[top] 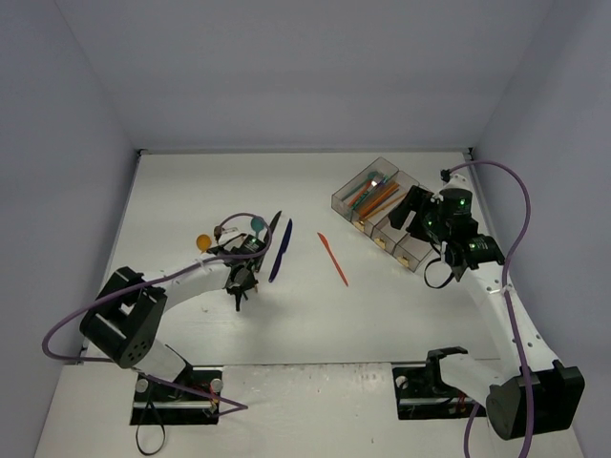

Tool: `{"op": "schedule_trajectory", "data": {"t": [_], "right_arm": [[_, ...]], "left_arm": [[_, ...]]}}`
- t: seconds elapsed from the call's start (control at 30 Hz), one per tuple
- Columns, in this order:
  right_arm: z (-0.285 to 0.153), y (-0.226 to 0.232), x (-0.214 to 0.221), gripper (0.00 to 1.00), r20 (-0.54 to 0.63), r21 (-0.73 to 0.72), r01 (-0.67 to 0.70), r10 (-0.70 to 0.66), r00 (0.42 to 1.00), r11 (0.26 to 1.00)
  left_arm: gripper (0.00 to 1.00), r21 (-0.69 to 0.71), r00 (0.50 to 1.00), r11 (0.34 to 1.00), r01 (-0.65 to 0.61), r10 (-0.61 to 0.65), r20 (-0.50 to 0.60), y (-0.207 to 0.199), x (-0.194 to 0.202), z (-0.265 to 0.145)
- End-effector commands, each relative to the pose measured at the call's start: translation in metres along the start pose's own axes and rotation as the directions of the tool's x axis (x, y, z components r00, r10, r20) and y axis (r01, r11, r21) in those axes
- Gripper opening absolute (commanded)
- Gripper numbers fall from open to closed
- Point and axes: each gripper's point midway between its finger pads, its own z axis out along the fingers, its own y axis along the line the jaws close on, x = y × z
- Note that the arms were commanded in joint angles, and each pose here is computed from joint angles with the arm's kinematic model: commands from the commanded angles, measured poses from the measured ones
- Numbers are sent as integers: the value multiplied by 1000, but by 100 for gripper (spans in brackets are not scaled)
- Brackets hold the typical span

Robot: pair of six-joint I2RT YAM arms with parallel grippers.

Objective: Sort the eating utensils into containers

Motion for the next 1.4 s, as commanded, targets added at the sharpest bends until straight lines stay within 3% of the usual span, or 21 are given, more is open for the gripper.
{"op": "schedule_trajectory", "data": {"t": [0.0,0.27,0.47,0.63,0.73,0.93,1.3,1.37], "right_arm": [[-5,11,-10,72,35,-48,29,-27,999,998],[1,39,0,82,-41,-177,84,-93,995,981],[-7,105,12,91,-65,-363,180,-218,974,914],[-14,159,22,93,-85,-515,173,-251,964,840],[-18,186,20,93,-73,-585,165,-254,964,794],[-20,235,29,87,-58,-673,173,-284,957,719],[2,274,38,75,-69,-689,136,-251,966,712],[5,276,39,67,-70,-688,130,-244,967,714]], "left_arm": [[4,-46,999,999,24,-26,-37,23,16,-2],[0,20,998,999,49,-50,39,36,1,-39],[0,245,985,970,-3,-40,168,15,-35,-90],[0,524,950,835,-168,-4,313,-35,-70,-151],[0,652,934,722,-233,-20,356,-67,-83,-186],[0,822,936,497,-278,-54,349,-122,-95,-237],[0,868,921,370,-331,-75,383,-152,-111,-274],[0,870,918,360,-337,-80,388,-153,-112,-277]]}}
